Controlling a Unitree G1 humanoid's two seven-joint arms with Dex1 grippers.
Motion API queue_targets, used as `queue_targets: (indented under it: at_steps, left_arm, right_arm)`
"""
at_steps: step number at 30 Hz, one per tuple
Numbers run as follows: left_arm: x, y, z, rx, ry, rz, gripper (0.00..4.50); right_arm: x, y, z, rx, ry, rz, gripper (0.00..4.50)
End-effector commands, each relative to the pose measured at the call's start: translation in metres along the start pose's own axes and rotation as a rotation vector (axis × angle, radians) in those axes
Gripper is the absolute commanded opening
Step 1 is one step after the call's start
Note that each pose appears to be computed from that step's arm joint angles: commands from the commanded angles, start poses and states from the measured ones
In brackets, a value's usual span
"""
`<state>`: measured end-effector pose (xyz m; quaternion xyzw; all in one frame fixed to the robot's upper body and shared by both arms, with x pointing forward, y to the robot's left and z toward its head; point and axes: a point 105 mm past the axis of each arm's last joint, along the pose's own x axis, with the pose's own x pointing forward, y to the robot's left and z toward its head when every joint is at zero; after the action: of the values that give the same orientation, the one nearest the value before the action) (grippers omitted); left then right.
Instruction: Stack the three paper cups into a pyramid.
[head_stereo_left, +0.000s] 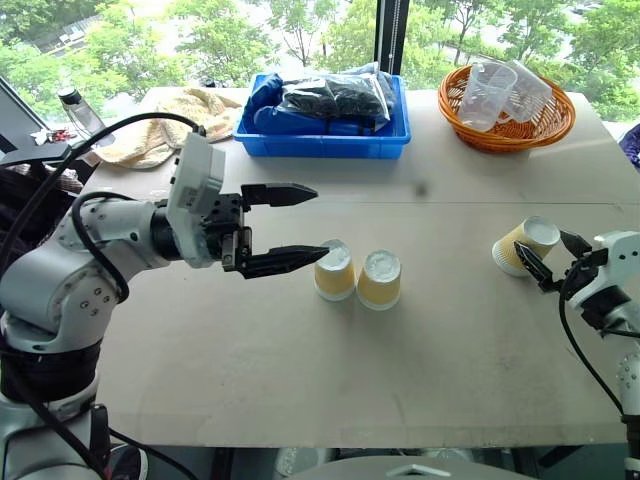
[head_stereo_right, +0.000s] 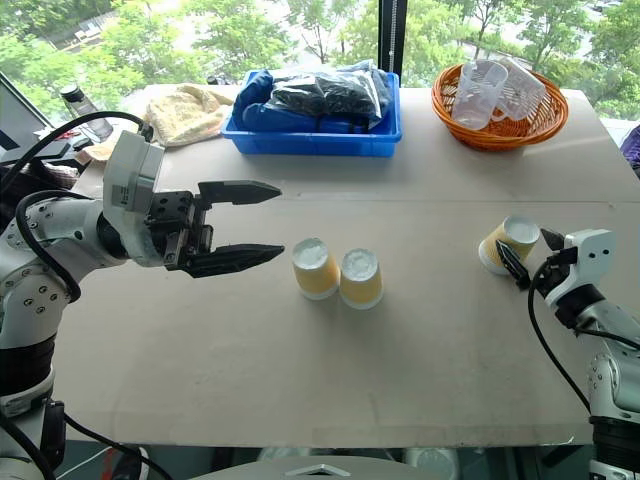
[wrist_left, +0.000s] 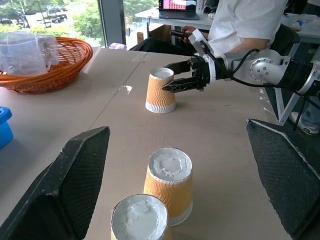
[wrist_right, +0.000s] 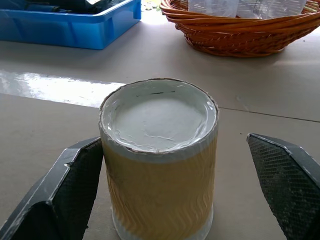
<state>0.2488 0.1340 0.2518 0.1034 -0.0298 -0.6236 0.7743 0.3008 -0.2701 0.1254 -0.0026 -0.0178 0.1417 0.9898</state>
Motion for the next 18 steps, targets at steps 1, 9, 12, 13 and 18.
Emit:
queue_targets:
  at_steps: [1, 9, 12, 13, 18]
  left_arm:
    - [0.0, -0.002, 0.006, 0.042, -0.007, -0.007, 4.47]
    - [-0.002, -0.001, 0.004, 0.046, 0.001, -0.004, 4.5]
    - [-0.003, -0.001, 0.005, 0.043, -0.003, 0.002, 4.5]
    - [-0.004, -0.001, 0.004, 0.042, -0.001, 0.002, 4.5]
    - [-0.011, 0.0, -0.003, 0.03, 0.032, 0.023, 4.5]
  right_arm:
    - [0.005, 0.009, 0.012, -0.009, -0.051, 0.047, 4.5]
    - [0.011, 0.011, 0.014, 0.018, -0.08, 0.054, 3.96]
    - [0.01, 0.011, 0.013, 0.016, -0.073, 0.062, 2.74]
    - [0.01, 0.012, 0.012, 0.011, -0.071, 0.068, 2.34]
    - [0.017, 0.034, 0.031, -0.058, -0.116, 0.171, 2.18]
